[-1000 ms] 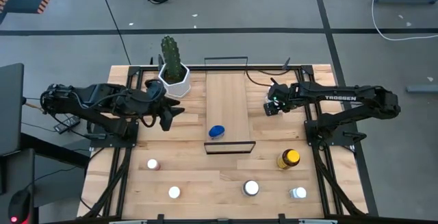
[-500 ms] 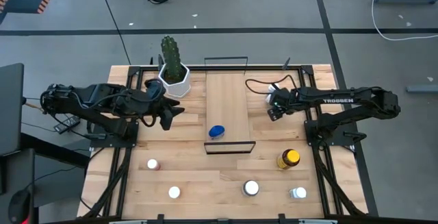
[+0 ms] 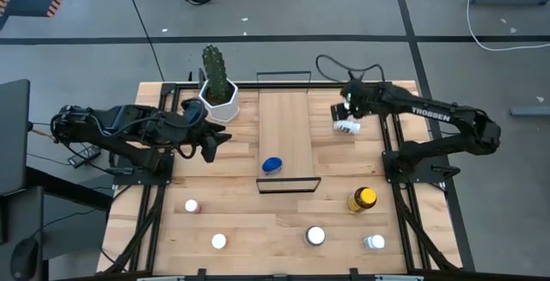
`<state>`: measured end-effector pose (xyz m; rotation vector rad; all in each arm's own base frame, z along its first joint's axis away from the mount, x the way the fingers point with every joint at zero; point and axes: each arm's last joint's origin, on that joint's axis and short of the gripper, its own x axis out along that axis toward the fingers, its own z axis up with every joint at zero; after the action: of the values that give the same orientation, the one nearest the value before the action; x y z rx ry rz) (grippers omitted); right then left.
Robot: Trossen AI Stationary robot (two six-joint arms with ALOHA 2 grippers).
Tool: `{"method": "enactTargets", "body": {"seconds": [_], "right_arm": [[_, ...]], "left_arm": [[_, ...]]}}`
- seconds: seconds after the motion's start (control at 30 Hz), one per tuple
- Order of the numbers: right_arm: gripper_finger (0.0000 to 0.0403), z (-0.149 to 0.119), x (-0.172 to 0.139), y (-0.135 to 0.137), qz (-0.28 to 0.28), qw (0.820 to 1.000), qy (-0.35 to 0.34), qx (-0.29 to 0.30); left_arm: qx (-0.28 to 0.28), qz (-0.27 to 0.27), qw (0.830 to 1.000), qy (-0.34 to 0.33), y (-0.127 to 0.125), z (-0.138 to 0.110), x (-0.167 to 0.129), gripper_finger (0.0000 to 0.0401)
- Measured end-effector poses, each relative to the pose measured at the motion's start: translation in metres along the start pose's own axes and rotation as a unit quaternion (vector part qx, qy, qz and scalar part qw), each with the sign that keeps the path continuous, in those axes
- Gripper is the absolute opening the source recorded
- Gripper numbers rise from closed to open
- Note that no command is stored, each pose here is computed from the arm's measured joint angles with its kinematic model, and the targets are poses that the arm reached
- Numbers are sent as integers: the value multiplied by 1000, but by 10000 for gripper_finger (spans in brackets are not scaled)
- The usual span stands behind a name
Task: Pick and place medicine bottles onto shelf by color
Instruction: Put the top white and blue medicine bottle on the shelf
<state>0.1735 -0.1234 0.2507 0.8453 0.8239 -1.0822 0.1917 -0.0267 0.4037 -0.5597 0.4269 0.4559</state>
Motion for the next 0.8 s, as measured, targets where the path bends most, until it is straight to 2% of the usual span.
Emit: {"method": "enactTargets", "body": {"seconds": [0.2,0.37,0.47,0.8], "right_arm": [[284,23,23,-1,-4,995,63,-83],[284,36,40,6,-39,982,126,-138],[284,41,45,9,-60,977,141,-146],[299,48,60,6,-71,976,154,-135]], "left_arm": [[3,2,1000,1,0,0,0,190],[-5,7,1000,7,2,-1,0,190],[-5,7,1000,8,1,-2,0,190],[-4,8,1000,10,2,-2,0,190]]}}
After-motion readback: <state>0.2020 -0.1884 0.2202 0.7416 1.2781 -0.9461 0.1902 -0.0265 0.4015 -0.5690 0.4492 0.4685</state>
